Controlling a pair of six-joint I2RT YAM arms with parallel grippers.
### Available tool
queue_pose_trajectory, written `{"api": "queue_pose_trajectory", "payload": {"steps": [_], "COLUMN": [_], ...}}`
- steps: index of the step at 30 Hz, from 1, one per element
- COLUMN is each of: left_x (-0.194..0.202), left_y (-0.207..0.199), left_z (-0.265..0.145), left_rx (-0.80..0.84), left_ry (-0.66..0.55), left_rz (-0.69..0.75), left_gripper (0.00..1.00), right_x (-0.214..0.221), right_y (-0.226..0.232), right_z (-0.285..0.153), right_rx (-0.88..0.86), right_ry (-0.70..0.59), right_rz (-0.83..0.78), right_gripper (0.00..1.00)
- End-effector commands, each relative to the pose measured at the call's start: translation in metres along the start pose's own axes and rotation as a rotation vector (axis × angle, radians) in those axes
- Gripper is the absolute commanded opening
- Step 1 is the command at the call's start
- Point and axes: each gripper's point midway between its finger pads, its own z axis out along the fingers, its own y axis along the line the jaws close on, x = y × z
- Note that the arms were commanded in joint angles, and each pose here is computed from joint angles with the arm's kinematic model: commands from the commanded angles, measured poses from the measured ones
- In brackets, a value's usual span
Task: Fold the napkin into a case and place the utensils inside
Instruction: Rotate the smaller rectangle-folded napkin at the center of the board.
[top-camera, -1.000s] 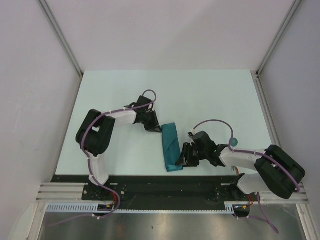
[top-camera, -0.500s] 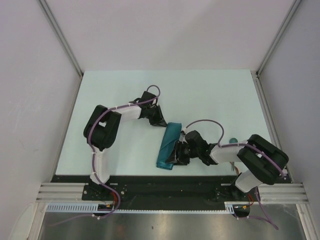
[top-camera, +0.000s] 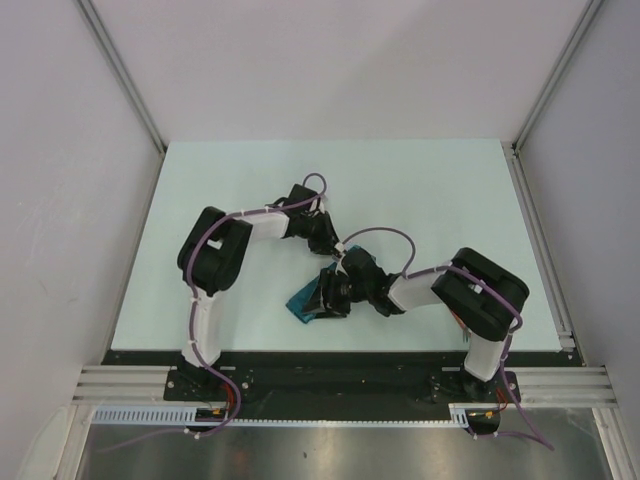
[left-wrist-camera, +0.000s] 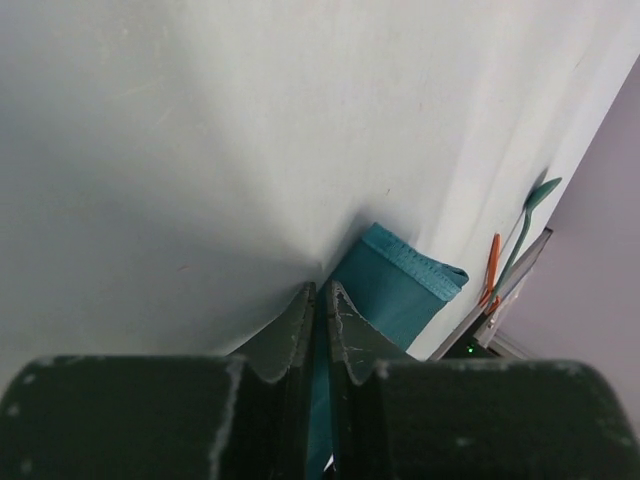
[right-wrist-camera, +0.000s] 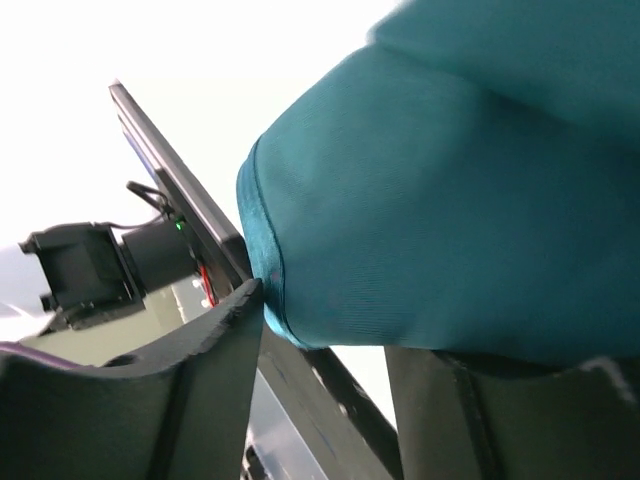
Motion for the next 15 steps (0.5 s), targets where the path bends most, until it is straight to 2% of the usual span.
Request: {"api": "queue_pose_trajectory", "payload": {"steps": [1, 4, 5, 8, 13, 15], "left_x": [-0.005, -0.020, -0.028, -0.041, -0.039, -0.026], "left_y": [-0.011, -0.004, -0.009, -0.016, -0.031, -0.037], "left_z": [-0.010, -0.033, -0.049, -0.077, -0.109, -0.119], "left_rx": [0.014, -0.038, -0.039, -0.062, -0.072, -0.045], "left_ry": [0.013, -0.044, -0.073, -0.116, -0.170, -0.183], "left_rz": [0.018, 0.031, 0.038, 0.075, 0.150, 0.167], "left_gripper": [0.14, 0.21, 0.27, 0.32, 0.36, 0.35], "right_x": [-0.015, -0.017, -0.015, -0.008, 0.011, 0.012], "right_y": [-0.001, 0.005, 0.004, 0.001, -0.021, -0.017], "right_z": [0.018, 0.016, 0.013, -0.005, -0.043, -0.063], "right_rx": [0.033, 0.044, 0.057, 0.102, 0.239, 0.242], "right_ry": [-0.025, -0.036, -0.035, -0.056, -0.076, -0.116], "right_rz": [-0.052, -0.071, -0.065, -0.061, -0.057, -0.066], "right_gripper": [0.57, 0.63, 0.65, 0.72, 0.77, 0.78]}}
